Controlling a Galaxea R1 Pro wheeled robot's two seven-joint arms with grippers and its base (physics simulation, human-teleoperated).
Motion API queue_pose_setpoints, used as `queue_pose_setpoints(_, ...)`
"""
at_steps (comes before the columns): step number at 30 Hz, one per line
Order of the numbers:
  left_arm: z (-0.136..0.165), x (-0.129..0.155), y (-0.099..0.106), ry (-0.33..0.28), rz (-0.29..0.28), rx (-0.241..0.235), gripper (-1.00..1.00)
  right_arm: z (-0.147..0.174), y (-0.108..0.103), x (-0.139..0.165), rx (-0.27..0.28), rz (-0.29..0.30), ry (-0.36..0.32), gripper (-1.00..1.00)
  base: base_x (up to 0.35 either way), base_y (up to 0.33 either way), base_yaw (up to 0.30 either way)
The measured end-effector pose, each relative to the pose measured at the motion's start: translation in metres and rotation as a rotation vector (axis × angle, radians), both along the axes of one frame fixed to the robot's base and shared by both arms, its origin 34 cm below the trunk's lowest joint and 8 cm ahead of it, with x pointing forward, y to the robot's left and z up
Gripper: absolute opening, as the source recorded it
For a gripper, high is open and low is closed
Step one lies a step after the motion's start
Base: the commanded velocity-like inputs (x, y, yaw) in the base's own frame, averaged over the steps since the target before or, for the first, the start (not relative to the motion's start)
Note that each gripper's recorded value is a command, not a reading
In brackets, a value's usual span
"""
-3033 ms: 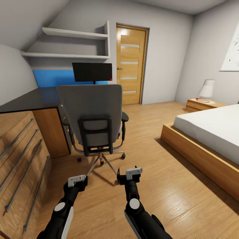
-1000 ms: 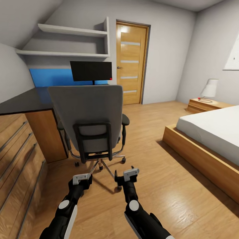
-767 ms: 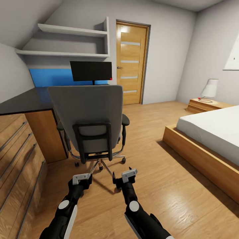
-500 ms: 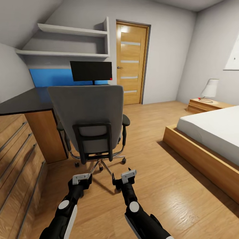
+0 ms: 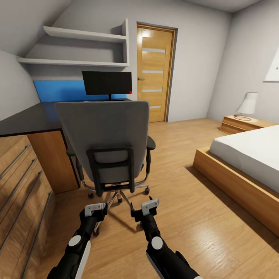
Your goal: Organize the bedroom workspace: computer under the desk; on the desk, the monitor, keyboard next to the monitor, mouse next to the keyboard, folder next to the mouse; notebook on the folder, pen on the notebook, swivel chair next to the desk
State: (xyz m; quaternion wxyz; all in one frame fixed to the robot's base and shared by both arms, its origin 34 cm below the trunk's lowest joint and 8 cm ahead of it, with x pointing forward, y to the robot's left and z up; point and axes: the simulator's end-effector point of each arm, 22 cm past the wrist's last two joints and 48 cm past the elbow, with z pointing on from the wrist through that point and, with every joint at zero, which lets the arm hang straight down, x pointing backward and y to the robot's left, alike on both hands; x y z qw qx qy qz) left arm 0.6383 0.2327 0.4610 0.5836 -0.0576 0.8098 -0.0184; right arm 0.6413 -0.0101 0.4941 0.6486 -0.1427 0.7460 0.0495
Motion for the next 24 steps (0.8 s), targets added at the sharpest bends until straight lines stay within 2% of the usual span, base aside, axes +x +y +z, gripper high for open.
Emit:
queue_pose_setpoints(9, 0.0, 0.0, 0.003, -0.002, 0.003, 0.003, 1.0, -0.003, 0.0, -0.001, 0.005, 0.006, -0.005, 1.0, 0.005, 0.002, 0.0)
queue_pose_setpoints(15, 0.0, 0.0, 0.005, -0.002, 0.005, 0.005, 1.0, -0.015, -0.004, -0.002, -0.014, 0.003, 0.018, 1.0, 0.0, 0.0, 0.0)
queue_pose_setpoints(24, 0.0, 0.0, 0.005, -0.002, 0.006, 0.006, 1.0, -0.011, -0.008, 0.011, -0.037, 0.0, 0.013, 1.0, 0.0, 0.0, 0.0)
